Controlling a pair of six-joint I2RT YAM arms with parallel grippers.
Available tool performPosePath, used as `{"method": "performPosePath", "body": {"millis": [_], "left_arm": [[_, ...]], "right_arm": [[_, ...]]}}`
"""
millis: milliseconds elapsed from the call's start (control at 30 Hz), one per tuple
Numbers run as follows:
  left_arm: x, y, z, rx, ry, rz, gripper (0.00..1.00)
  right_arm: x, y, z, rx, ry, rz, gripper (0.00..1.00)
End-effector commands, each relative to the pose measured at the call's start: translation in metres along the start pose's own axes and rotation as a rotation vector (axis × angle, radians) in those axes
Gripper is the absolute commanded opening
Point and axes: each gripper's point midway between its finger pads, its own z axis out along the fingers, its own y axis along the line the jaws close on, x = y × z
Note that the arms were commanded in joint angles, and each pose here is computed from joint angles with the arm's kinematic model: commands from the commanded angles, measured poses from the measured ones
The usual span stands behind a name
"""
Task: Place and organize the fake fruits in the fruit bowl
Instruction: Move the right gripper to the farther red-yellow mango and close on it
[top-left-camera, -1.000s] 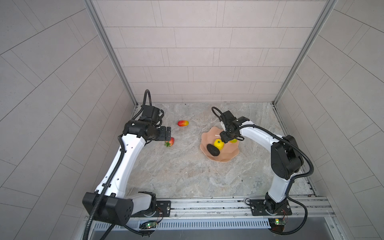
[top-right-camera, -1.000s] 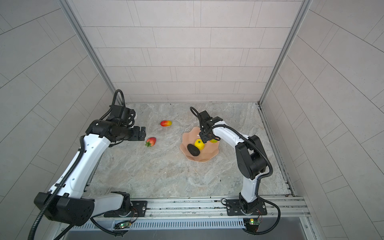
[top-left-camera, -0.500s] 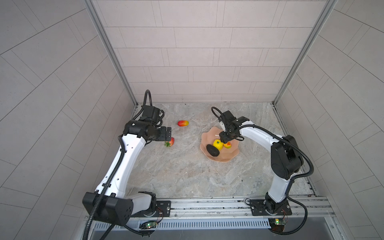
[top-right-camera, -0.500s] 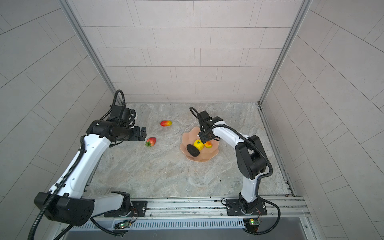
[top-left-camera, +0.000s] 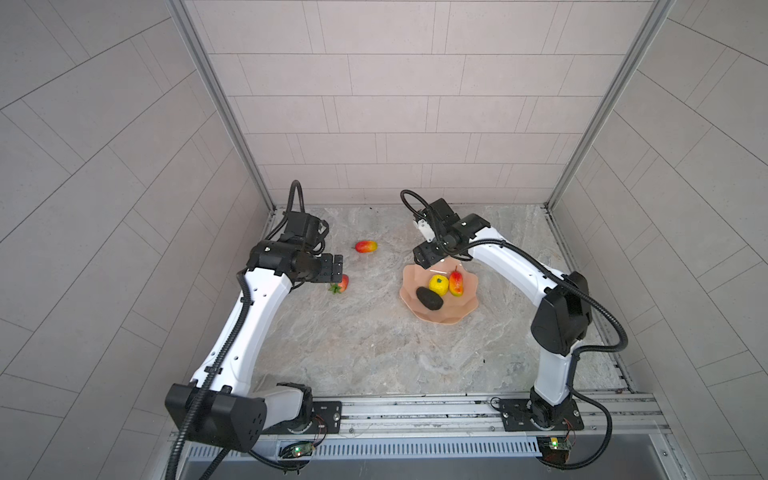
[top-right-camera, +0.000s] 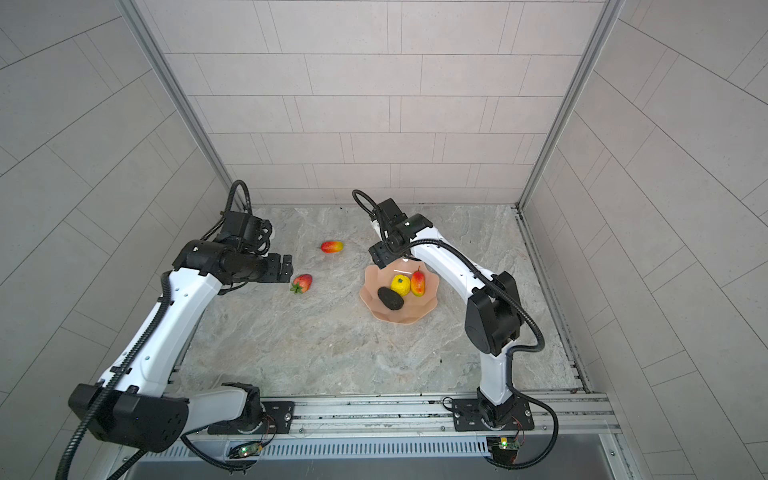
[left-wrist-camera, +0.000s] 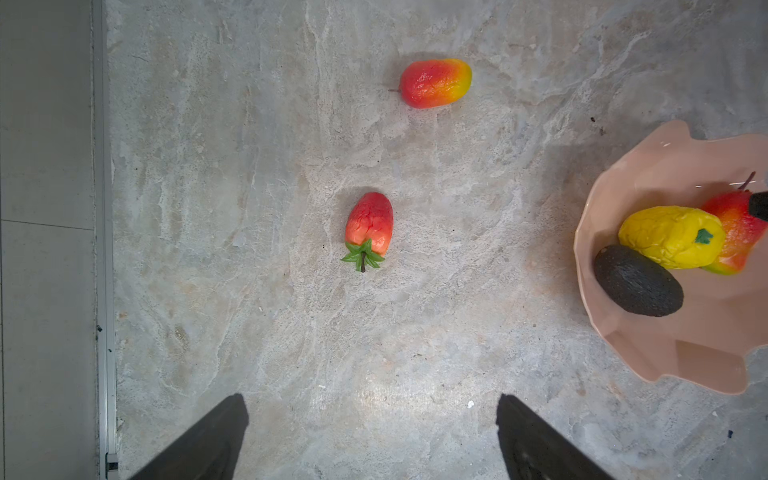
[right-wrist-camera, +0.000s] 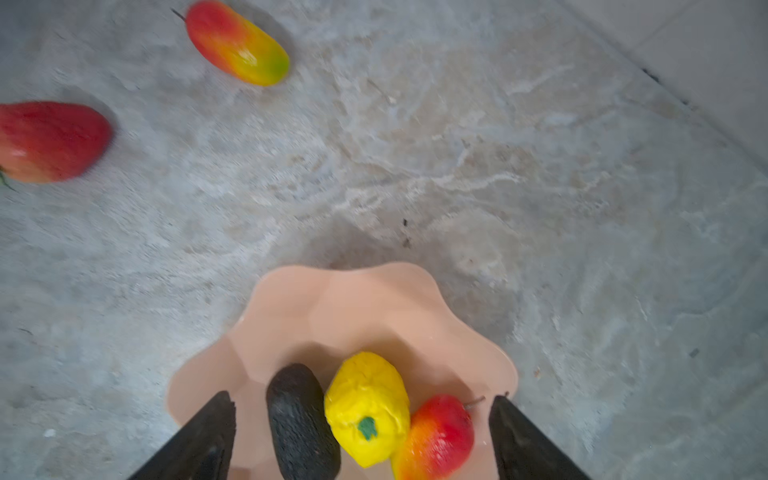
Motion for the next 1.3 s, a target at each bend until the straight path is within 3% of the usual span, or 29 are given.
{"method": "performPosePath", "body": {"millis": [0, 167, 300, 500, 833, 1267], "left_arm": [[0.002, -0.001, -0.005, 0.0, -0.01, 0.002, 1.0], [0.004, 0.004, -0.009, -0.019, -0.016, 0.011, 1.0], [0.004, 0.004, -0.01, -0.024, -0.008, 0.025, 1.0], [0.002, 0.003, -0.009, -0.02, -0.003, 0.043, 1.0], [0.002, -0.001, -0.001, -0.002, 0.011, 0.051, 1.0], [0.005, -0.005, 0.009, 0.018, 0.049, 0.059, 1.0]], "right_arm": [[-0.014, 0.032, 0.024, -0.071, 0.03, -0.072, 0.89], [-0.057, 0.074, 0.059, -0.183, -0.026, -0.098, 0.9], [-0.078, 0.095, 0.096, -0.283, -0.094, -0.034, 0.91], [-0.106, 0.101, 0.142, -0.291, -0.227, 0.076, 0.91], [-0.137, 0.08, 0.166, -0.181, -0.37, 0.206, 0.97], [-0.155, 0.084, 0.198, -0.239, -0.489, 0.425, 1.0]]}}
